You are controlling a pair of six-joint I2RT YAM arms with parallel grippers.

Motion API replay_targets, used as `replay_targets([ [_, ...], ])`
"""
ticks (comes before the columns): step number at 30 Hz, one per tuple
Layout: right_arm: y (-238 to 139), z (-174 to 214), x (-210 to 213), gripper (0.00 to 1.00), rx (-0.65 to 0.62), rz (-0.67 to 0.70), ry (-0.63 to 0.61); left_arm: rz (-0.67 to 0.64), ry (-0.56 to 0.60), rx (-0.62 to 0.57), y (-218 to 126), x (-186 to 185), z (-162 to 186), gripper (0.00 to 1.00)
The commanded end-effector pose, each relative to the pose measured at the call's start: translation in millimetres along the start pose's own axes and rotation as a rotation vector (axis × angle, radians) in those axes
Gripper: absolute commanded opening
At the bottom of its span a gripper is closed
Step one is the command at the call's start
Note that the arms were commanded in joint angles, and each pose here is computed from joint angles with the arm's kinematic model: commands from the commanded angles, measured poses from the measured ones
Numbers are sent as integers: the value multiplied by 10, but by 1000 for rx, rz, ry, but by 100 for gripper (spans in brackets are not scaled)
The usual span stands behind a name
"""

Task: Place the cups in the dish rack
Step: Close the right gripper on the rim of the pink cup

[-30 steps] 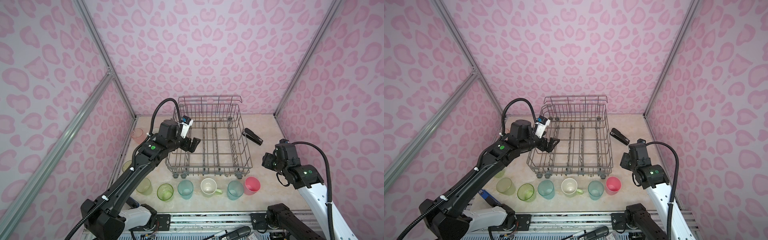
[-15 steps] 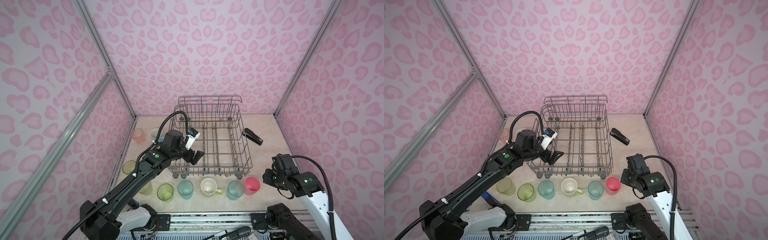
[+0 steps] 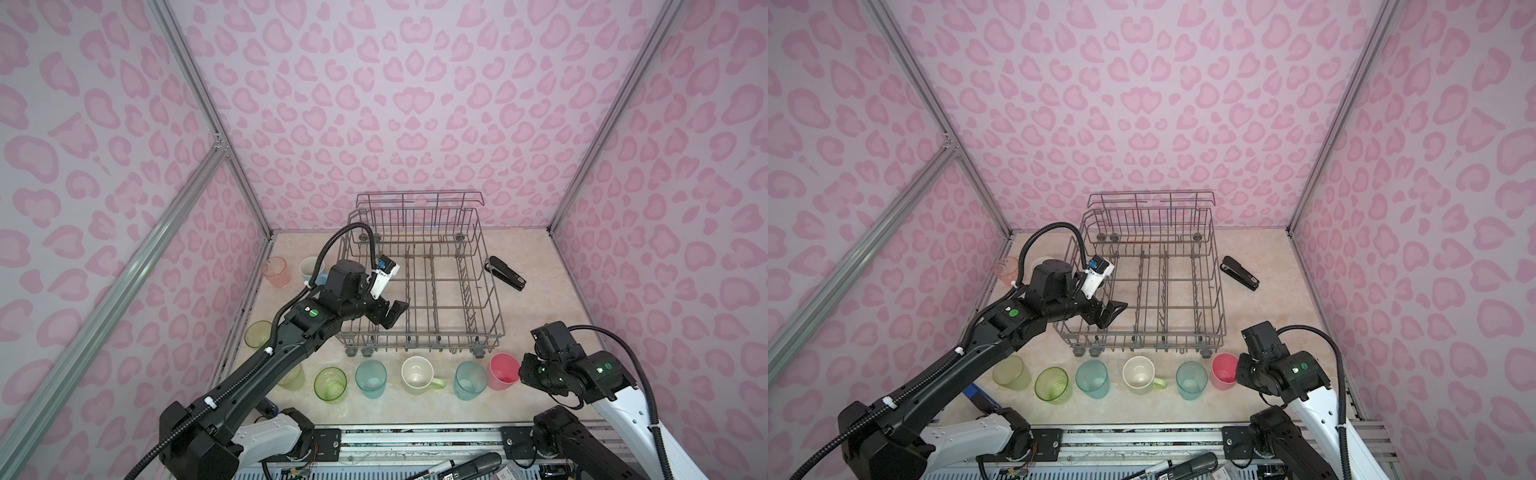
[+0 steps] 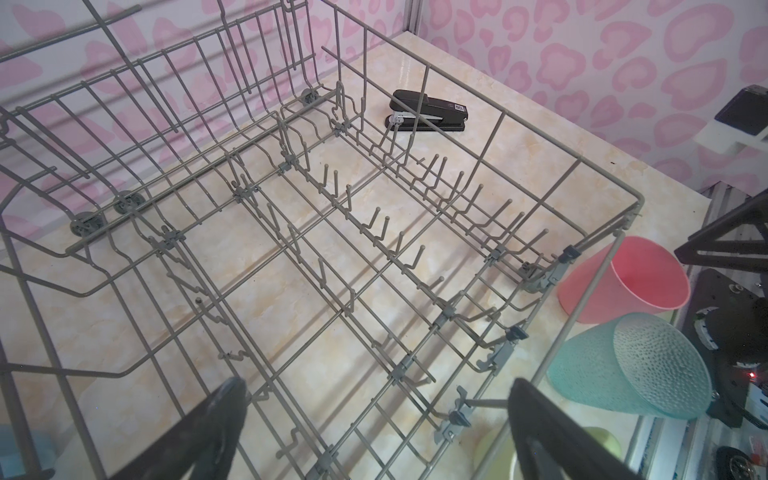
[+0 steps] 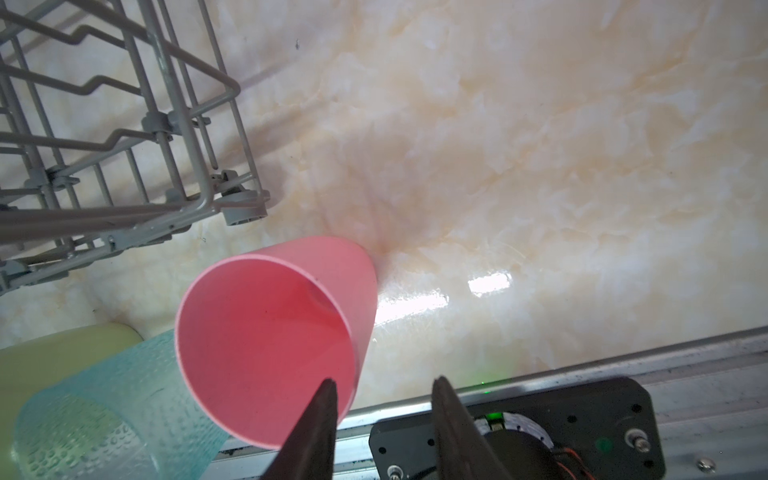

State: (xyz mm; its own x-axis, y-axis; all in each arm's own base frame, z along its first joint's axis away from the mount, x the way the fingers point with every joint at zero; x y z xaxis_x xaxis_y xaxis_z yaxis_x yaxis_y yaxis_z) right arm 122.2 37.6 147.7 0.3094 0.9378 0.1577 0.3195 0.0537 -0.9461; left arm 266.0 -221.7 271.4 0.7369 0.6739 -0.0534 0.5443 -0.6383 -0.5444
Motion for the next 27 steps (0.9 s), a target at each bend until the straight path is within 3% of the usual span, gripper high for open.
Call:
replay_targets([
  [1,7,-17,23,39,-13,-5,19,-14,9,-36,-24,16,-63,100],
  [13,128,-24,93,37,-16,-4,7,-24,4,-31,-17,33,-49,100],
  [27,360,-4,80,21,-15,34,15,-33,5,-32,-27,41,-45,100],
])
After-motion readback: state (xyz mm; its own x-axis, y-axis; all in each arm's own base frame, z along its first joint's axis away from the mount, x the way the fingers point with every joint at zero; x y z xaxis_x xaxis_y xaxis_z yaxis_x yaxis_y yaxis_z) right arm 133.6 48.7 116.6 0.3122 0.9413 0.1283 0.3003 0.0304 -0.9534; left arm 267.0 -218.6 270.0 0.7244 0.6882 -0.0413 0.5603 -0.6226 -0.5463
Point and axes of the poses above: each gripper's point midway between its finger pads, its own y axis out along the fingers, its own x axis along the line the jaws close on, z = x × y, the point moved 3 cm from there along -y, back along the fingers
